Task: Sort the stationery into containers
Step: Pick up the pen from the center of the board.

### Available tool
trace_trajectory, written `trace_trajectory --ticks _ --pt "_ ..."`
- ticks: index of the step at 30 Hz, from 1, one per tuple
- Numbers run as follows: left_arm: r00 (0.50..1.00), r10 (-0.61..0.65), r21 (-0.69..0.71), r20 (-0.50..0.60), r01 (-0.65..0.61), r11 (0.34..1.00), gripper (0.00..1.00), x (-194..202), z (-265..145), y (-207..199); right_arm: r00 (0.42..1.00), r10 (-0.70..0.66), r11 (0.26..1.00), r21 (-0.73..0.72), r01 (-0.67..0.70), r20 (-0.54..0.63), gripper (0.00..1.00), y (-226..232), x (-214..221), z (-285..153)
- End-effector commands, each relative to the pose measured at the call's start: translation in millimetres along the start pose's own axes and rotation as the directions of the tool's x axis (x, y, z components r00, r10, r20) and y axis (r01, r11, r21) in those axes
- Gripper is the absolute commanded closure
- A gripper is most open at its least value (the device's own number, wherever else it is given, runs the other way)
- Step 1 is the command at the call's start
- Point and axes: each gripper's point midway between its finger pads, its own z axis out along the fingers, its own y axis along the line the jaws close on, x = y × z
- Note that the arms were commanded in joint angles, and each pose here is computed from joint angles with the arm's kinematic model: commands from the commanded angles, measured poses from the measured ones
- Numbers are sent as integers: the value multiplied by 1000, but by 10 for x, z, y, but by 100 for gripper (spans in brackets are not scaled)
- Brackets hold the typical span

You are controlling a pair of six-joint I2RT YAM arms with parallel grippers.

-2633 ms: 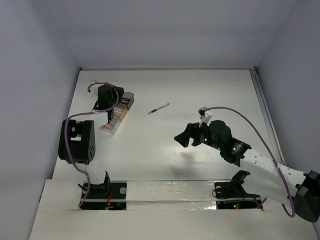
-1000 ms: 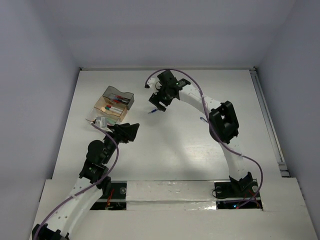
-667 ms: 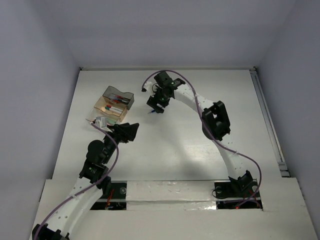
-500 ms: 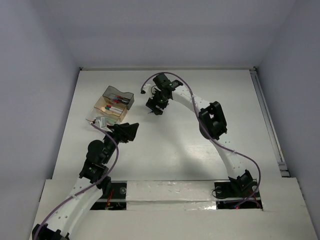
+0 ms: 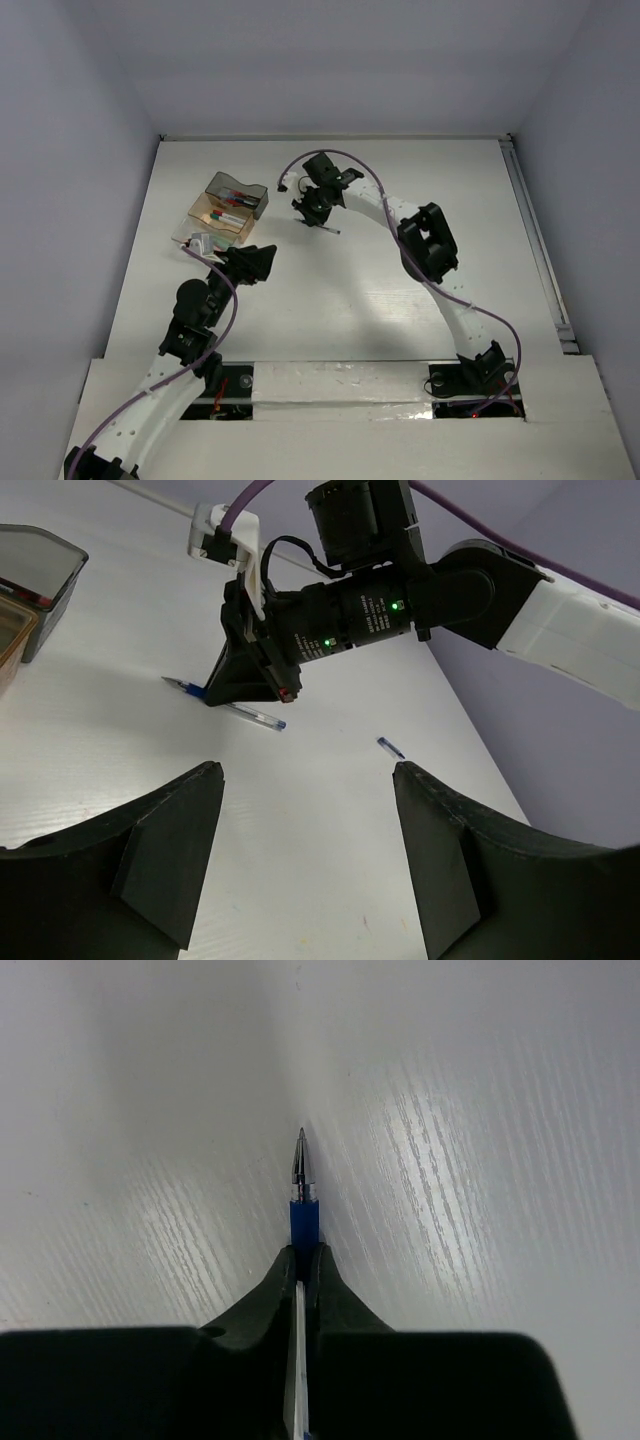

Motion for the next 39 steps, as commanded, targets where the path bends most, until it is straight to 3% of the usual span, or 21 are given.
trace_trajectory --ticks 1,5,6,7,9,10,11,12,13,15,22,24,30,39 --pt "999 22 16 32 -22 1000 35 -68 8 -37 997 74 994 -76 -77 -31 100 259 179 199" --pt "999 22 26 29 -22 999 35 -63 10 -54 986 141 988 -78 -134 91 100 305 -81 68" --pt "1000 22 28 22 -22 999 35 -47 14 -54 972 217 974 -82 -210 87 100 367 -14 72" --pt "1000 22 31 16 -22 999 36 -28 16 -53 954 211 977 -48 -206 214 100 270 -351 -121" --pt "1000 24 53 5 -24 998 37 -4 28 -88 898 354 934 -56 -352 260 100 338 -347 -212" --pt "1000 18 62 -4 -18 998 38 16 32 -101 845 343 933 -48 -356 410 100 259 -731 -541" --pt "1000 17 76 0 -17 997 39 10 40 -127 796 387 910 -57 -410 465 100 256 -819 -686" --pt "1000 12 86 -21 -10 996 39 58 51 -135 693 495 844 -102 -526 524 100 255 -906 -839" --pt "1000 9 89 -30 -7 996 40 83 56 -133 610 478 846 -145 -513 631 100 335 -990 -1133" --pt "998 -6 106 -56 12 994 40 147 83 -152 467 577 773 -262 -578 670 100 446 -1010 -1361" --pt "987 -50 207 -151 81 975 42 342 146 -315 185 627 709 -457 -537 757 100 717 -1013 -2058" --pt "982 -57 220 -178 96 971 42 385 173 -344 141 641 685 -480 -548 754 100 748 -917 -2115" --pt "975 -55 297 -217 119 947 41 400 215 -529 99 659 687 -542 -485 746 100 896 -946 -2248" --pt "961 -80 354 -265 174 919 42 493 321 -722 121 700 678 -601 -423 704 100 1090 -987 -2169"
